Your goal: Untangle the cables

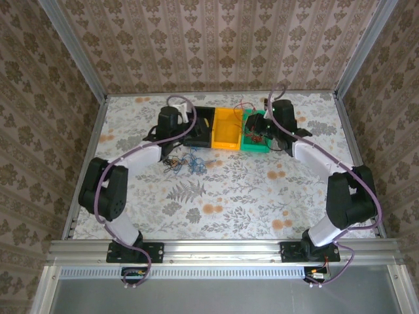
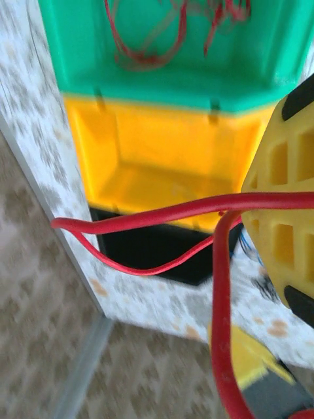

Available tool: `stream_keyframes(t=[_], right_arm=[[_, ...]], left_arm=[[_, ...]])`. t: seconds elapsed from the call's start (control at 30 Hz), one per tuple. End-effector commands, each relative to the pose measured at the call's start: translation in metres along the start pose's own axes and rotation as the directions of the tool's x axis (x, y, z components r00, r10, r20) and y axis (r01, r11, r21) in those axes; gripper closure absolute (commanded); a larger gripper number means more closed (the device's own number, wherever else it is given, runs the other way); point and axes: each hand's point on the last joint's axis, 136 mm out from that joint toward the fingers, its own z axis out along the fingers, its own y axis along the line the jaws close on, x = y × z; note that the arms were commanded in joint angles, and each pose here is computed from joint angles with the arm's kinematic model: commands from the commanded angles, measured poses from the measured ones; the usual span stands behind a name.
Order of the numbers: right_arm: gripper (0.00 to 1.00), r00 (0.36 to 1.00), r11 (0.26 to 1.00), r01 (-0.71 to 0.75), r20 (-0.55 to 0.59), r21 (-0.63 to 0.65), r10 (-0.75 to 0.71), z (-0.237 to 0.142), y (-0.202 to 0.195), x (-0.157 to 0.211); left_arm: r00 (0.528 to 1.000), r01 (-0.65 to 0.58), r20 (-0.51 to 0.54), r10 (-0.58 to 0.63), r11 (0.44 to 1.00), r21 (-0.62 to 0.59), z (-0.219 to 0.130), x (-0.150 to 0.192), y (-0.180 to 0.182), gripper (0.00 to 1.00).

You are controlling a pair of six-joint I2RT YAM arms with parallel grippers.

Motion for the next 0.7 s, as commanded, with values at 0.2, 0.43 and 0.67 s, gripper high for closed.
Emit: stream_keyframes(t=[0.2,0.43,0.67], right_arm=[[1.0,0.998,0.905,0.064,-0.04,0.421,-0.053,0.017,-0.08,-0.004],[1.0,0.999,0.887,0.044,-0.031,0.46,-0.033,0.048,-0.098,-0.011],[0.66,0.998,0.884,0.069,-0.04,0.463,-0.057,0.061,-0.1,-0.018]], left_arm=[[0.999,-0.015,0.048,0.025,0.982,-0.187,-0.03,-0.005,0.032,0.74],[0.999,-0.025,0.042,0.033,0.985,-0.17,-0.027,-0.005,0.027,0.74],[0.999,-0.031,0.02,0.034,0.986,-0.164,-0.02,0.001,0.025,0.74]])
